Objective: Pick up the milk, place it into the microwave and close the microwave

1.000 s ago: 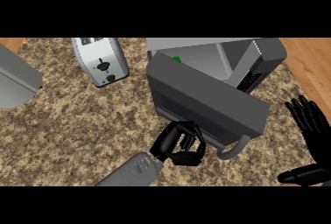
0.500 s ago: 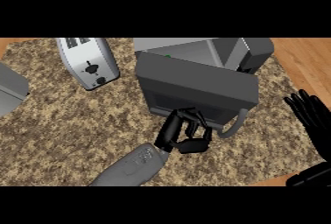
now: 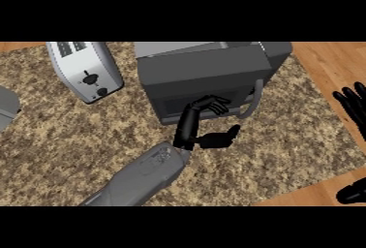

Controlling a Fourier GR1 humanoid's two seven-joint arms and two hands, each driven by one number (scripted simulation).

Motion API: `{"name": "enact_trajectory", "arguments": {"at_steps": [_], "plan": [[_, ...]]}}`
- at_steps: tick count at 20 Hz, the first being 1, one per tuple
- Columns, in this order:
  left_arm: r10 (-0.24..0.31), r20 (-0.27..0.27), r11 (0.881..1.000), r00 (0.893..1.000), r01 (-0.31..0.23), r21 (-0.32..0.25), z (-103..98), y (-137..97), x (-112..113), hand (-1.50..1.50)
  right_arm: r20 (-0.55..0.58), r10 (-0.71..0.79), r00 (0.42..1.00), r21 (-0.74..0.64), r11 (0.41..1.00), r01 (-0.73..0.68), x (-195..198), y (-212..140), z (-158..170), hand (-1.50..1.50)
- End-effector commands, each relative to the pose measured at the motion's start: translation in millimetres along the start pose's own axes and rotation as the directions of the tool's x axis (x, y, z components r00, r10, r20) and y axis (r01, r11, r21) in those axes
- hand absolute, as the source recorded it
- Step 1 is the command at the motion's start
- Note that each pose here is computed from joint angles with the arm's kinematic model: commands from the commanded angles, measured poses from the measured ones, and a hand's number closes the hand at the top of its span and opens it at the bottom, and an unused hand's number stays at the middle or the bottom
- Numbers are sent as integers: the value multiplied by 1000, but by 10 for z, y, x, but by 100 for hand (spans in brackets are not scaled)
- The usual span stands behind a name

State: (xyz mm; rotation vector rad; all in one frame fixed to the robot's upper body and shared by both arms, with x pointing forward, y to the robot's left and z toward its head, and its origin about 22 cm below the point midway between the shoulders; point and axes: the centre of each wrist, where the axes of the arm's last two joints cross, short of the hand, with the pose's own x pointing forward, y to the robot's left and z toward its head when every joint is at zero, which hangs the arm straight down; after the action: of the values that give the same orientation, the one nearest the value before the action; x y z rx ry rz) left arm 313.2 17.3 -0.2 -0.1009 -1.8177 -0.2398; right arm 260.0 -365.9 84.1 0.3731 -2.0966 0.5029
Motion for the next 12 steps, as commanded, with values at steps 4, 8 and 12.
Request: {"name": "enact_trajectory", "arguments": {"at_steps": [4,8,12], "plan": [[9,-47,988,999,-2,152,-264,62,128,-150,86,343,935,37,937,-347,580,-397,-355,150],[71,-5,982,997,-69,178,-329,45,246,-150,107,396,912,19,916,-401,635,-453,-417,150],[87,-17,973,996,-81,215,-323,56,226,-150,124,436,891,22,897,-442,706,-477,-501,150]]}}
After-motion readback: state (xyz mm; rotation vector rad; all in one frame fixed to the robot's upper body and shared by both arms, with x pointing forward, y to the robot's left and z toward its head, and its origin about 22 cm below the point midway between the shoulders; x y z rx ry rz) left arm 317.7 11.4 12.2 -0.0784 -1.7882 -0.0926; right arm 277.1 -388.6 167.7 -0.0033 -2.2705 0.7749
